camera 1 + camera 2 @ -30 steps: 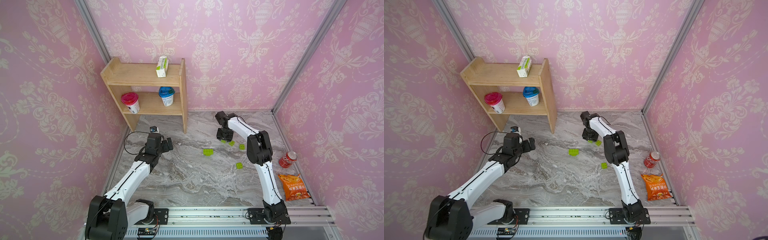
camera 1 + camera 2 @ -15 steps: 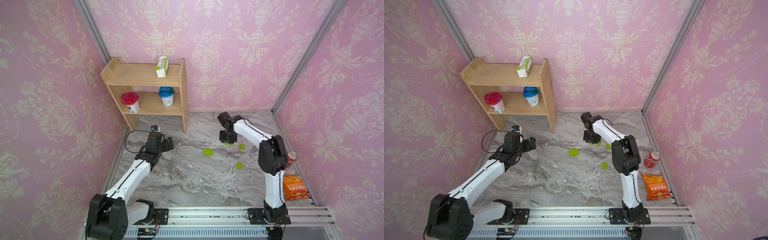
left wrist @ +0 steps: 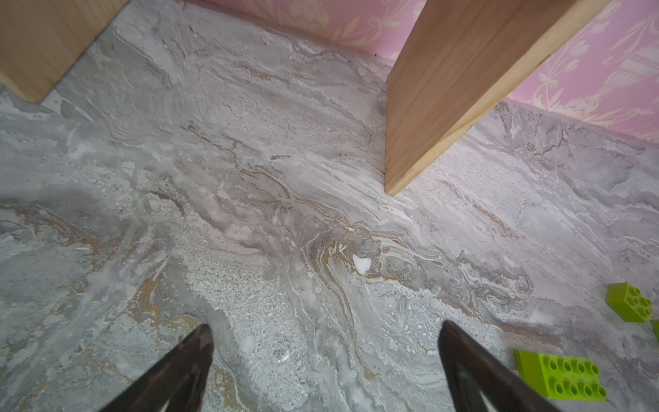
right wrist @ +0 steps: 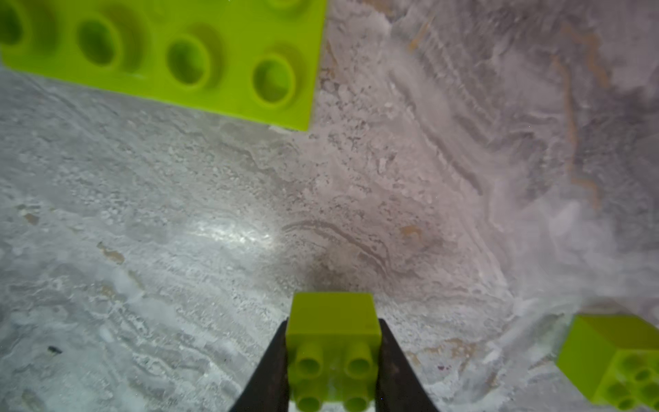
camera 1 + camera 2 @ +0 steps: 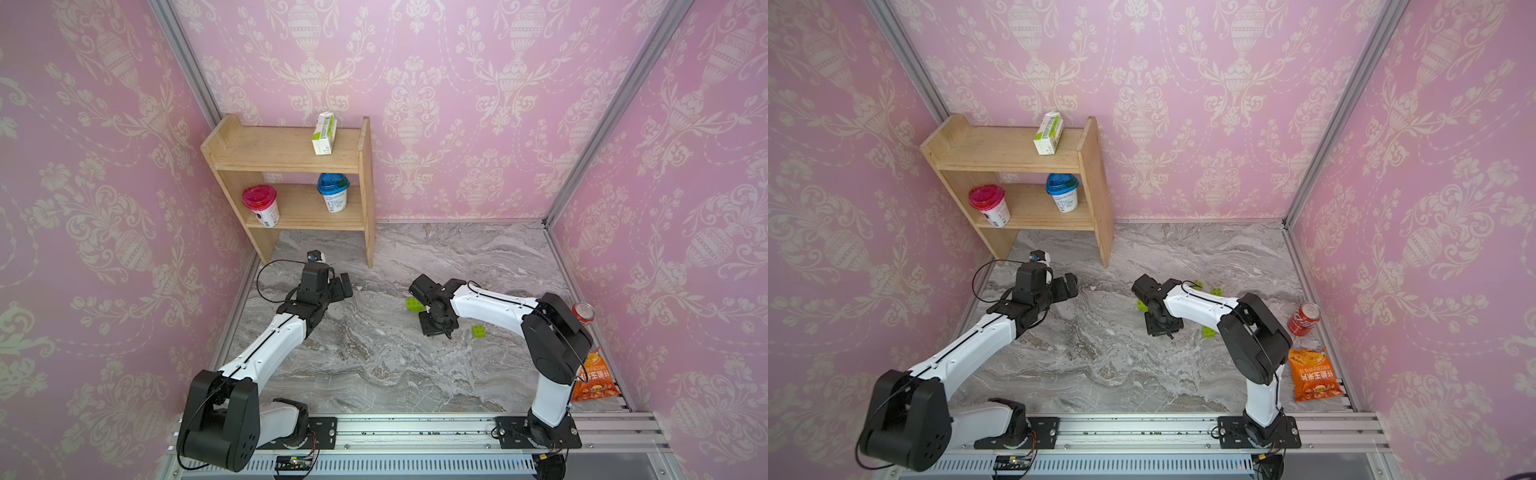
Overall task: Assemble the letter v with lego
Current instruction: Place the lego brick at the center of the board, then pick up the lego brick from the center of the board.
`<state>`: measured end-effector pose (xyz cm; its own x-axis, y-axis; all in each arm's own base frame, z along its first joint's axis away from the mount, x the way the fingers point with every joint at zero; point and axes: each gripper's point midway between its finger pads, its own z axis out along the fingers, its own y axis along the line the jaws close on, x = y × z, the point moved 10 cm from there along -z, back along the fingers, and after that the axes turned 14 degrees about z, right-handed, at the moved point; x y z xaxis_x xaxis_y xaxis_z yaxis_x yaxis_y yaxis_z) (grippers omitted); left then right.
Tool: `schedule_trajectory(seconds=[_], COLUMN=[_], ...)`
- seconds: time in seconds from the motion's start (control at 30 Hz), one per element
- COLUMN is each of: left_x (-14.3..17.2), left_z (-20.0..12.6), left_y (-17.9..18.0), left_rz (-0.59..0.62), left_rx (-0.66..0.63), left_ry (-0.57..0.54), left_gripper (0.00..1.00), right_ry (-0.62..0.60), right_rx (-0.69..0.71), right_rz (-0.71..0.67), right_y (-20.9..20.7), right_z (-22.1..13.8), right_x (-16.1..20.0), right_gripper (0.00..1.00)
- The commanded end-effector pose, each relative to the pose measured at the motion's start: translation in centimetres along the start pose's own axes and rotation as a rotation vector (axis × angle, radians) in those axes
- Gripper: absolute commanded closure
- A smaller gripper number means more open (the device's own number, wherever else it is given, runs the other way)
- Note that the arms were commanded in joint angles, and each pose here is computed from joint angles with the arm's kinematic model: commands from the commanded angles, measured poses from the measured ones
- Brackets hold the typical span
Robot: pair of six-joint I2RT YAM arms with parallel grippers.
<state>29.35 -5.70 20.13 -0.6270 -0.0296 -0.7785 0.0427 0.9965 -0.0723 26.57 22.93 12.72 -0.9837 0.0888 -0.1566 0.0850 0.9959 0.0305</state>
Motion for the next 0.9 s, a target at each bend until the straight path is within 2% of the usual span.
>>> schedule_trajectory(seconds=[0.0,0.23,0.4,0.5,0.6,0.7,0.73,0.87], left_x=[0.3,0.1,0.3,0.3,0.2,0.0,1.1,1.1], left_z=[0.5,0.2,0.4,0.2,0.0,-0.2,0.1,0.3], left_y=[-0.7,-0.5,-0.5,-0.4,-0.4,-0.4,-0.3,-0.4], left_rz=[-0.017,-0.005,-0.004,0.002,0.004,-0.002,-0.005,-0.022], left_rx=[0.055,0.031,0.03,0.027,0.023,0.026,0.023,0.035], left_ry=[0.018,0.005,0.012,0.015,0.011,-0.002,0.024,0.019], left_gripper=[0.01,0.01,0.01,0.01,0.01,0.01,0.01,0.01], right_ry=[-0.035,-0.003,-0.004,-0.032,-0.06,-0.071,-0.093,-0.139], right_rx=[-0.013,0.002,-0.003,-0.015,0.0,-0.01,-0.028,-0.023], right_rz=[0.012,0.049,0.058,0.081,0.196,0.374,0.428,0.539], right_y=[0.4,0.1,-0.1,-1.0,-4.3,-7.7,-8.4,-9.5], right_z=[0.6,0.8,-1.1,-3.5,-5.2,-5.7,-5.7,-4.9], right_x=[-0.4,0.1,-0.2,-1.0,-3.0,-5.3,-6.1,-9.5], right_gripper=[0.83,0.58,0.37,0.35,0.37,0.41,0.41,0.4])
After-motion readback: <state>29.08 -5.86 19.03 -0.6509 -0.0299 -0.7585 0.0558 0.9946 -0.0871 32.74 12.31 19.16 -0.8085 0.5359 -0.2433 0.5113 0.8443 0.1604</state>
